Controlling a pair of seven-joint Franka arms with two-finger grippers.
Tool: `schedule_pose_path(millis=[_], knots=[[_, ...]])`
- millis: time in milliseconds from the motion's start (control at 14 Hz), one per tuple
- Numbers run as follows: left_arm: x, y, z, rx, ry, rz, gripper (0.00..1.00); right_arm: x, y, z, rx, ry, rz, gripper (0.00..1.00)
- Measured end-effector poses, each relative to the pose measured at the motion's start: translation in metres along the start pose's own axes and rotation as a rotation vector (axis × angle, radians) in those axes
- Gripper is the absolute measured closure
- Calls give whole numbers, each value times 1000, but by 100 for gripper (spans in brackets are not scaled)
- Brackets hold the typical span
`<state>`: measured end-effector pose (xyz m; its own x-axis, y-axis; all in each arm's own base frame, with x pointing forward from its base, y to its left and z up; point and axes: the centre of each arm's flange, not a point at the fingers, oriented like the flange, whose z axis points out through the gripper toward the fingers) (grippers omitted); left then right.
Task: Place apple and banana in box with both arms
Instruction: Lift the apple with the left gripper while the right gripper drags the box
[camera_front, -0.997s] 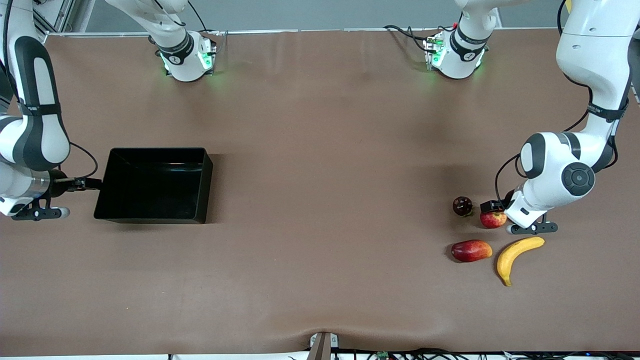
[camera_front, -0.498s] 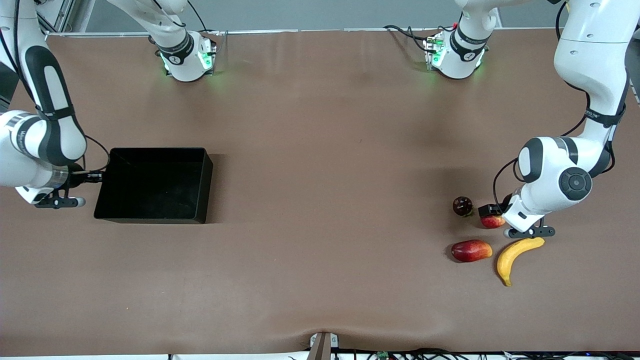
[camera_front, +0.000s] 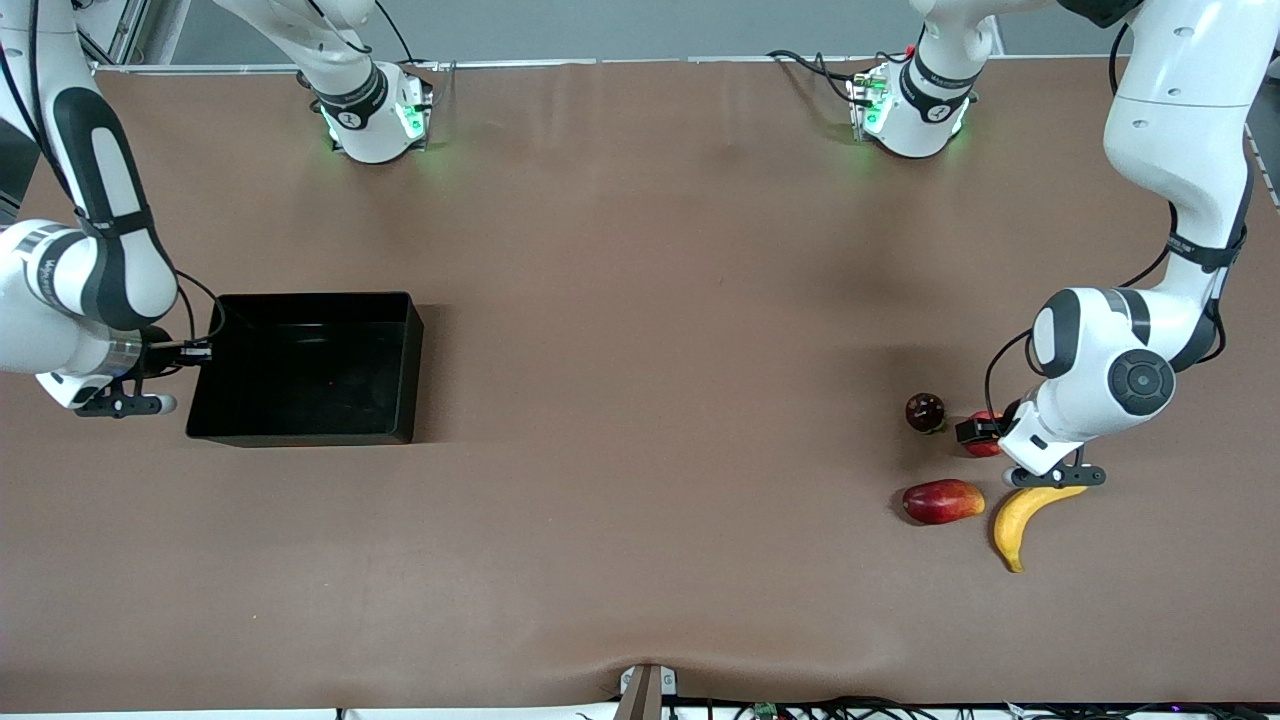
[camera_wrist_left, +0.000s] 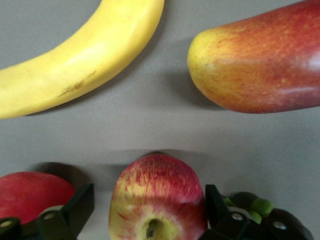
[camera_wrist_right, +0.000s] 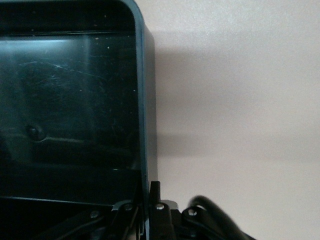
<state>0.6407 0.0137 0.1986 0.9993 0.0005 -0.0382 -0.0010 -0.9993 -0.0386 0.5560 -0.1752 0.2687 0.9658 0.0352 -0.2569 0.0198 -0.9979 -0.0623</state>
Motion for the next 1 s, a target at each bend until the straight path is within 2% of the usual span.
schedule_pose_path(millis=[71, 142, 214, 285, 427, 641, 783, 997], knots=[[1, 2, 1, 1, -1, 4, 5, 2, -4, -9, 5, -12, -8, 94], [1, 3, 1, 0, 0, 7, 11, 5, -11, -19, 10, -27, -21, 94], [2, 5, 0, -1, 2, 9, 23, 8, -21, -29, 22, -40, -33, 94], [2, 5, -1, 0, 3, 11, 28, 11, -33, -40, 48, -51, -38, 94], [2, 5, 0, 0, 3, 13, 29, 16, -57, -56, 108, -68, -33, 94], [1, 5, -1, 1, -9, 24, 29, 24, -113, -69, 164, -98, 38, 94], [1, 10, -16, 1, -32, 43, 29, 28, -170, -70, 180, -118, 95, 94], [0, 36, -69, 0, -28, 74, 29, 25, -268, -71, 176, -141, 151, 94]])
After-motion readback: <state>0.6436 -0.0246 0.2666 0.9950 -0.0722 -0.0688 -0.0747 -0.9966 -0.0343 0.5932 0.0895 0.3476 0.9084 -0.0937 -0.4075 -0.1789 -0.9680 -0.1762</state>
